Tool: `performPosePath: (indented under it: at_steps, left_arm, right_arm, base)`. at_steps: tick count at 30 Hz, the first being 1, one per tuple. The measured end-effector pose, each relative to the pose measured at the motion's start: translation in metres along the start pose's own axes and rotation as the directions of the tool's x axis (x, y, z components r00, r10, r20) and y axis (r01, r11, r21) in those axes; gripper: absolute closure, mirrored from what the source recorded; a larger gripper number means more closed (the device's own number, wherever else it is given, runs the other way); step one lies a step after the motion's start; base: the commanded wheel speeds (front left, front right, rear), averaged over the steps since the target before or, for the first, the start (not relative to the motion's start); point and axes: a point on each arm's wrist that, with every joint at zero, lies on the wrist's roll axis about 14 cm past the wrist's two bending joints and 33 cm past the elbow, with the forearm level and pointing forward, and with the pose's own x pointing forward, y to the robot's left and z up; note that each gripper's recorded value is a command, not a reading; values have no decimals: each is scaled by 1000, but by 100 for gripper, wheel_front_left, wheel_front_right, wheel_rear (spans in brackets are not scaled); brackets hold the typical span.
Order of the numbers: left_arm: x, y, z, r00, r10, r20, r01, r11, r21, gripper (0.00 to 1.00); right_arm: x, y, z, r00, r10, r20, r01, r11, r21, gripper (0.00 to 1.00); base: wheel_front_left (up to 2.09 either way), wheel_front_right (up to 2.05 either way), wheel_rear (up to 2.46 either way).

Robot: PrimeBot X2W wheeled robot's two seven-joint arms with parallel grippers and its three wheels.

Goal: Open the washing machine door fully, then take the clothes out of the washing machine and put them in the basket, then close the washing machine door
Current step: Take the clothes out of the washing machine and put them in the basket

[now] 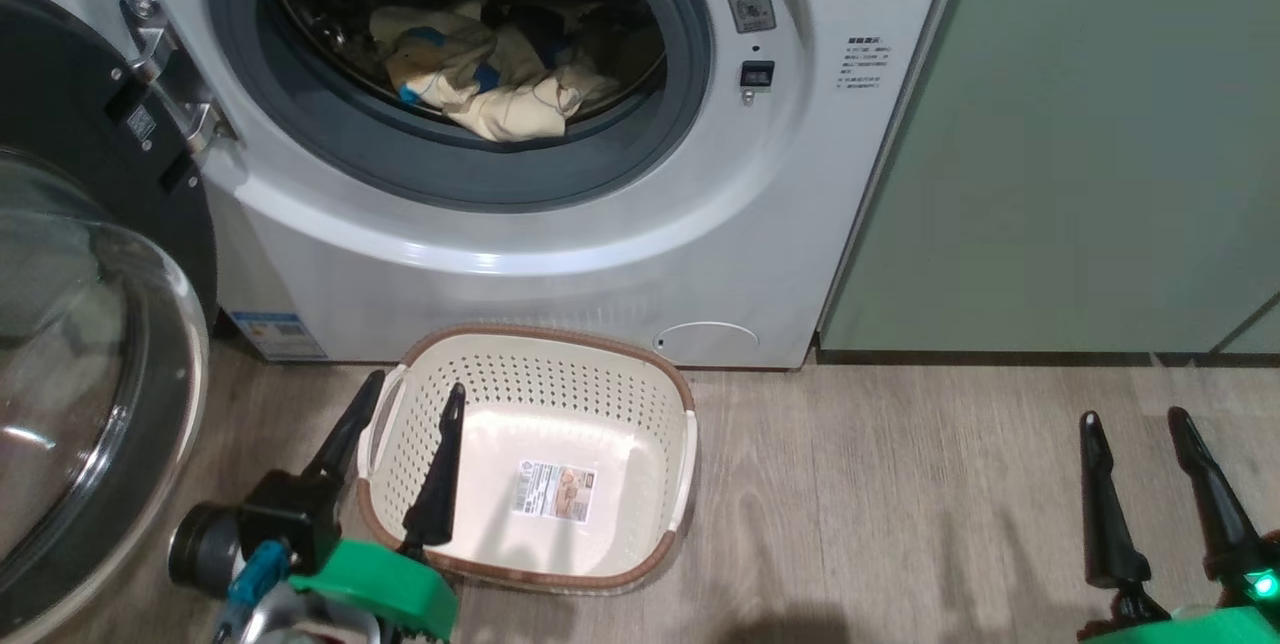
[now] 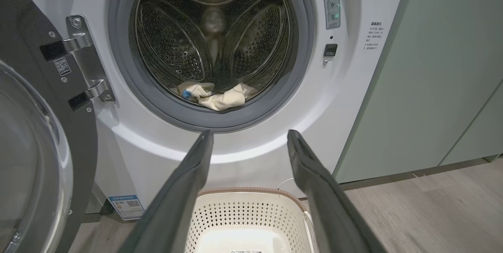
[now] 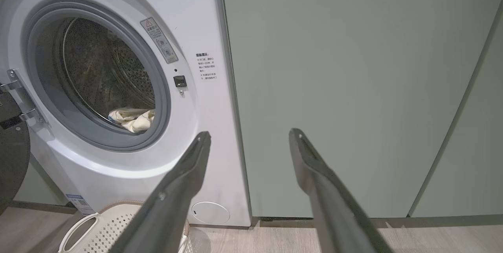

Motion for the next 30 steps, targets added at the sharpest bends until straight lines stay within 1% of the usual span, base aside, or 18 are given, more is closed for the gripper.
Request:
performPosePath:
  at_steps: [8, 18, 24, 25, 30]
  left_arm:
    - [0, 1, -2, 1000, 4, -6, -4, 1000, 7, 0]
    - [15, -11, -18, 995, -60, -74, 59, 998, -9, 0]
    - [42, -18, -31, 989, -103, -108, 104, 995, 0, 0]
    - [54, -24, -36, 985, -125, -122, 126, 992, 0, 0]
    - [89, -37, -56, 970, -173, -172, 172, 985, -15, 0]
  right_arm:
    - [1, 2, -2, 1000, 6, -5, -6, 1000, 4, 0]
    - [5, 8, -12, 999, 21, -34, -21, 1000, 16, 0]
    - [16, 8, -17, 999, 23, -45, -22, 1000, 15, 0]
    - [21, 7, -19, 999, 22, -48, -21, 1000, 14, 0]
    - [35, 4, -25, 998, 14, -57, -14, 1000, 12, 0]
  base:
    - [0, 0, 0]
    - [0, 0, 0]
    - [0, 0, 0]
    - [0, 0, 0]
    - [0, 0, 0]
